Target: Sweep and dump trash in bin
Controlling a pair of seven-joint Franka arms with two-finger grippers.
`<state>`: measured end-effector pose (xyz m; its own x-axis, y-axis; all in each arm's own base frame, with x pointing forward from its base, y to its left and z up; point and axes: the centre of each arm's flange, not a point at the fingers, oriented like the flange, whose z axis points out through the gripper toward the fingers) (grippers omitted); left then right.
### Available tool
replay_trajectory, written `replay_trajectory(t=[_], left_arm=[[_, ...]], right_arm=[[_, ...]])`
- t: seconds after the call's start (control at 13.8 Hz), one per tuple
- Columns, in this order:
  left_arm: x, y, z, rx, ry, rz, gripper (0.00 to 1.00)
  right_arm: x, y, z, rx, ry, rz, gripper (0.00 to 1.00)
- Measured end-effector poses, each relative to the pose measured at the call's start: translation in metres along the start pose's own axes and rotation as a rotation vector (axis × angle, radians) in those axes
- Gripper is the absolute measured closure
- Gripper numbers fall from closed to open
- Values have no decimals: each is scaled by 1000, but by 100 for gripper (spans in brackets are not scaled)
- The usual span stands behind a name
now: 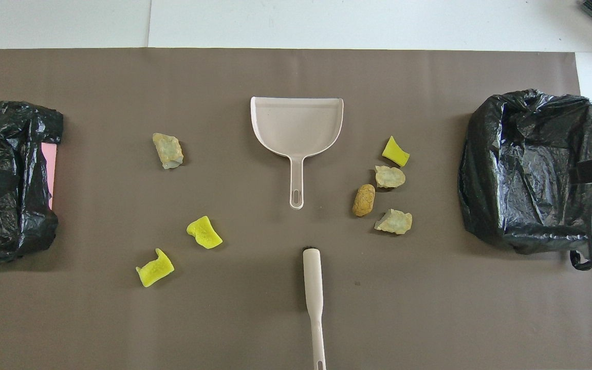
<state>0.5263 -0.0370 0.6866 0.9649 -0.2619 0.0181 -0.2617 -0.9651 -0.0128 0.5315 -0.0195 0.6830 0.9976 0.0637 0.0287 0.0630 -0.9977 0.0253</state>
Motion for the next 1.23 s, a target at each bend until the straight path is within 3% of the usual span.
replay_trajectory(t=[1.23], left_arm=[[1, 6, 2, -1, -4, 11, 0]], right_arm=[[-3, 0, 2, 2, -12, 1, 0]])
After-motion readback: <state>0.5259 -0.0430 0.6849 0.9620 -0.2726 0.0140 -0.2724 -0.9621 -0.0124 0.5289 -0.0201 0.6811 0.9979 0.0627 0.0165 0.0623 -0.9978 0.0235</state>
